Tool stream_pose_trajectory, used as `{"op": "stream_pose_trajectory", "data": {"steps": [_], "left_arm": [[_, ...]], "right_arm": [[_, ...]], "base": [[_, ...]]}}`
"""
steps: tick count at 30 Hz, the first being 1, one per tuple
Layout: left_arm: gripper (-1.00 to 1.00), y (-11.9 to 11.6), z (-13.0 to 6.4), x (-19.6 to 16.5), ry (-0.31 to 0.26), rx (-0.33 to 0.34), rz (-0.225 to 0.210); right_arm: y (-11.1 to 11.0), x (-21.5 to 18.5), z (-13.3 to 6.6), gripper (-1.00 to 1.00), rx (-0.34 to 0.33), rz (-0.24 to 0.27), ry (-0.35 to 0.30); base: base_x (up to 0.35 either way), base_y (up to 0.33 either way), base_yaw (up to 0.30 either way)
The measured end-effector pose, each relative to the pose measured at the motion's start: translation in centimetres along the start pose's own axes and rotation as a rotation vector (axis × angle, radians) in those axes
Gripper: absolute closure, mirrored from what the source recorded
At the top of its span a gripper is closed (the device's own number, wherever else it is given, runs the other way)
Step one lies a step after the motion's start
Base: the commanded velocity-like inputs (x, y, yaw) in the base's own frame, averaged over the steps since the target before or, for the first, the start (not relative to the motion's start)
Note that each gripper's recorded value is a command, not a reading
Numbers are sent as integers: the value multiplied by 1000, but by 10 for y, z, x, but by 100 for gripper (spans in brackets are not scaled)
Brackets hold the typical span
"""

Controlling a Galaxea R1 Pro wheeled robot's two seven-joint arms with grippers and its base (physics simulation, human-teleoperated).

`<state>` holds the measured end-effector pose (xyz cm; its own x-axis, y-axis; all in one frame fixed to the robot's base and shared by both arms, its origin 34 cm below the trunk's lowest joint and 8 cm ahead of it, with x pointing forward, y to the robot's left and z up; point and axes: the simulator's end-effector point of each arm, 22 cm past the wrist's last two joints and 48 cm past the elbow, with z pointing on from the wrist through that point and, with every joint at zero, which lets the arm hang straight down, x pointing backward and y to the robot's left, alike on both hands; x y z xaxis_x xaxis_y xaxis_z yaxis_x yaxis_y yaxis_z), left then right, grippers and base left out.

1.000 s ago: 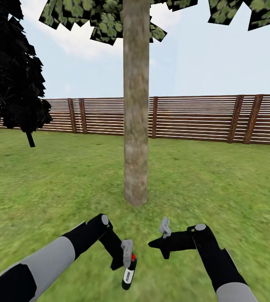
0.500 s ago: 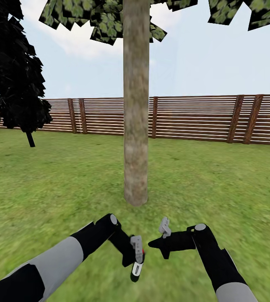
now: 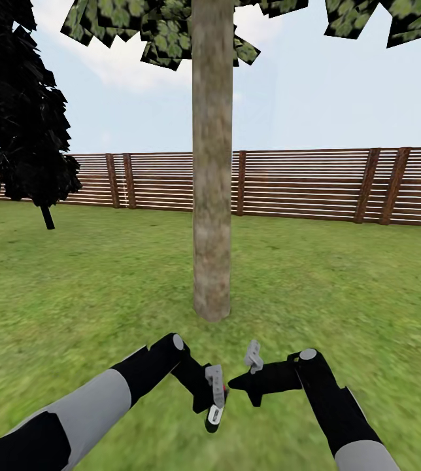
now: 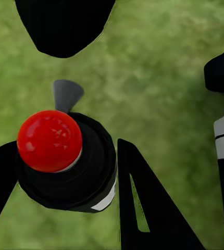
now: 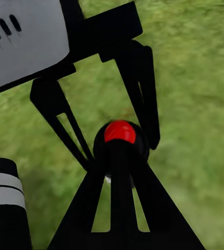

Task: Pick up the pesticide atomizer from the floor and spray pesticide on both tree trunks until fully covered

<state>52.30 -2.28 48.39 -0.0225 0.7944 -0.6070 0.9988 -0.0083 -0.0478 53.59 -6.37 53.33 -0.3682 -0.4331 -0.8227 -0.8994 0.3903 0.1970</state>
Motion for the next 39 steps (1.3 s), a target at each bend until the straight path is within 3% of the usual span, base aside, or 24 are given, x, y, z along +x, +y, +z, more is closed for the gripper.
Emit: {"op": "stream_pose_trajectory", "data": {"steps": [12,33,36,39], "left_arm": [[100,-10,0,-2,-3,43,7],[100,-10,-2,-12,-20,40,28],[100,-7,-4,-3,-8,35,19],[100,5,-20,36,37,5,-26]], "right_arm": [[0,0,0,100,1,0,0],[0,0,0,100,0,-1,1],[0,0,0,100,0,-2,2],[0,0,0,100,1,-2,2]], "base": [[0,0,0],[0,0,0],[0,0,0],[0,0,0]]}}
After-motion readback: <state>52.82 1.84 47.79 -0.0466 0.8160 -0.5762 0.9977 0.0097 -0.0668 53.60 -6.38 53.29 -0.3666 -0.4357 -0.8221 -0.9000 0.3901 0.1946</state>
